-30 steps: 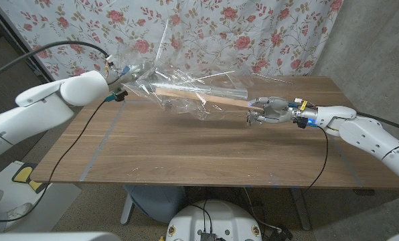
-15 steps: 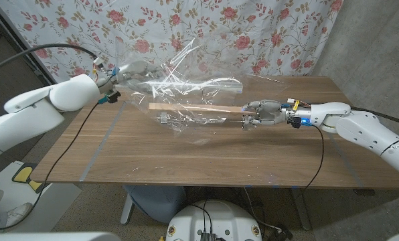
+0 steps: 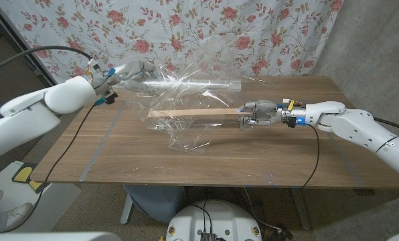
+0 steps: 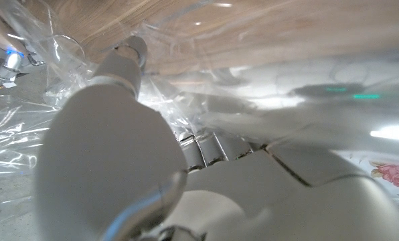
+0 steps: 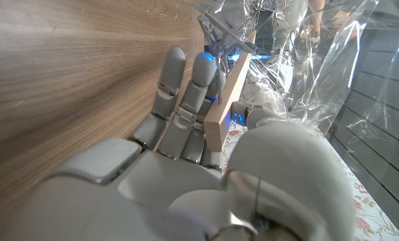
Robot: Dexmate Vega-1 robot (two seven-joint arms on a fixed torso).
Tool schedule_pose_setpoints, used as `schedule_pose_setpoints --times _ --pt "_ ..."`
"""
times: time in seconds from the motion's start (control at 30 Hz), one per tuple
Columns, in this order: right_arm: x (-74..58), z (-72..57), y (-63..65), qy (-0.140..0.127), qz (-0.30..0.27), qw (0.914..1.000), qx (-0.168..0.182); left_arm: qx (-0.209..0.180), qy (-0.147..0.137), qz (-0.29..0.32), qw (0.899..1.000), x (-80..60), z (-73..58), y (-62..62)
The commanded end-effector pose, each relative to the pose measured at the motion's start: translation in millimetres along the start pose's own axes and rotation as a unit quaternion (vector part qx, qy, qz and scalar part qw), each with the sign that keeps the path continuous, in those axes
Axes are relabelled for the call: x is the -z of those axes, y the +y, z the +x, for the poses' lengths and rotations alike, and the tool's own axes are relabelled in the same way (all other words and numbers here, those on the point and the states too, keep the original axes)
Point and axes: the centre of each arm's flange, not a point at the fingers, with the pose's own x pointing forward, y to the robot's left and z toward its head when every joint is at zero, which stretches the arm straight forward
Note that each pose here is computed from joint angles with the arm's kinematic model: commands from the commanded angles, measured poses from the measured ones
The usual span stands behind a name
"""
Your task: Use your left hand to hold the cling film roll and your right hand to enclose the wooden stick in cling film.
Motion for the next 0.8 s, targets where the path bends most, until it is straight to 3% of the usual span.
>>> schedule_pose_setpoints --times 0.03,0.23,0.47,0.57,0.8 --pt "5.5 -2.8 -11.5 0.025 0.002 0.9992 0.032 -0.030 -0.020 -0.007 0.999 -2.3 -6.8 3.3" --pt "10.3 -0.8 -14.6 0.043 0.000 0.9979 0.048 -0.036 -0.029 -0.007 0.999 -5.0 -12.2 3.0" --pt "13.9 3.1 -14.1 0.044 0.000 0.9974 0.056 -0.047 -0.036 -0.007 0.998 -1.6 -20.1 5.1" --pt "16.5 5.0 -12.9 0.047 -0.004 0.9970 0.062 -0.066 -0.046 -0.022 0.997 -5.4 -25.0 4.4" --pt "19.1 6.6 -15.3 0.048 -0.015 0.9954 0.081 -0.067 -0.047 -0.026 0.996 -11.1 -26.4 0.2"
